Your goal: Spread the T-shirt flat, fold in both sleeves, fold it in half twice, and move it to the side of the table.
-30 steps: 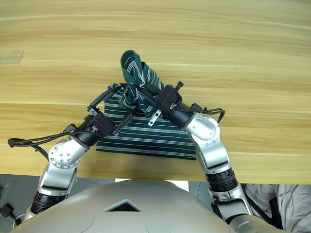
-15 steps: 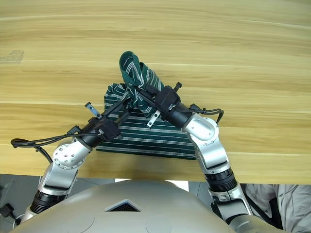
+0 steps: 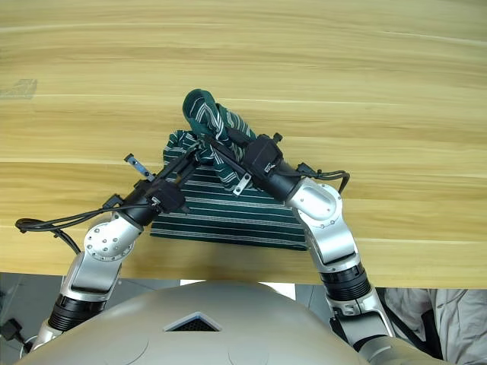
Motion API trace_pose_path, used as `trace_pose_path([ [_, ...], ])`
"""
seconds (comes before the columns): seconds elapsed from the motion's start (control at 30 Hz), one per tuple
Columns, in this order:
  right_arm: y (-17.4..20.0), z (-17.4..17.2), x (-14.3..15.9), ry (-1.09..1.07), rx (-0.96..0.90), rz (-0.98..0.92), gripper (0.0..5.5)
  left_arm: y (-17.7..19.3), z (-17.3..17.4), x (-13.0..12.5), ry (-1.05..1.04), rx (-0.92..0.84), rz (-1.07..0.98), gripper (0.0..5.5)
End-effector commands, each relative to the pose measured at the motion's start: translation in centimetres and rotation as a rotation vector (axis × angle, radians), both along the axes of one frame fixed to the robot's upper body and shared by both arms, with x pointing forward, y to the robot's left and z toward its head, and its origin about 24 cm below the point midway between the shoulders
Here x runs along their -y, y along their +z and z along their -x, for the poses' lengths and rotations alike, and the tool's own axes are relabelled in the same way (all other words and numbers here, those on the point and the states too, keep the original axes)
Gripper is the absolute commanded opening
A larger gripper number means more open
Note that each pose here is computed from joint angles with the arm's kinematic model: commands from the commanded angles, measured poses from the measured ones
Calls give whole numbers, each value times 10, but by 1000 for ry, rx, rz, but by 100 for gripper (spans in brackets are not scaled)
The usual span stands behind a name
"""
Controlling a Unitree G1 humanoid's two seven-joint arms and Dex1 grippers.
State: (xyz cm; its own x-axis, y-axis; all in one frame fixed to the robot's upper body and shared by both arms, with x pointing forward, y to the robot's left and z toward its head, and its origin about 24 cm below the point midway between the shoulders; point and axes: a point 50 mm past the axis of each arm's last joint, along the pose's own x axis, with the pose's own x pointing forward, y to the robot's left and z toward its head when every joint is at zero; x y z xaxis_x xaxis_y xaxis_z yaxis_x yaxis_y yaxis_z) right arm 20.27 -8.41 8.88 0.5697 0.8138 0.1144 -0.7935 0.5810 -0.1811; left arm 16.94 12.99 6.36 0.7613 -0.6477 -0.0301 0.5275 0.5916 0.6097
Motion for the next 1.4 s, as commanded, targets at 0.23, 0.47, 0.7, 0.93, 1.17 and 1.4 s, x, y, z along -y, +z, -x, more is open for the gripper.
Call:
trace_pose_path([
  [0.23,-4,-4,0,-16,-7,2,92,-2,-9,-10,41,38,-65,0],
  [0.47,-9,-7,0,-23,-23,8,92,-8,-33,-74,333,55,-218,0],
  [0.7,-14,-6,2,-29,-20,37,92,-16,-29,-67,312,44,-209,0],
  [0.93,-21,-6,7,-30,-38,81,48,5,-19,-58,227,55,-11,0],
  [1.17,-42,4,29,-13,-125,205,2,26,0,-68,152,5,153,0],
  [1.4,-33,6,61,9,-105,268,2,11,8,-88,200,-55,4,0],
])
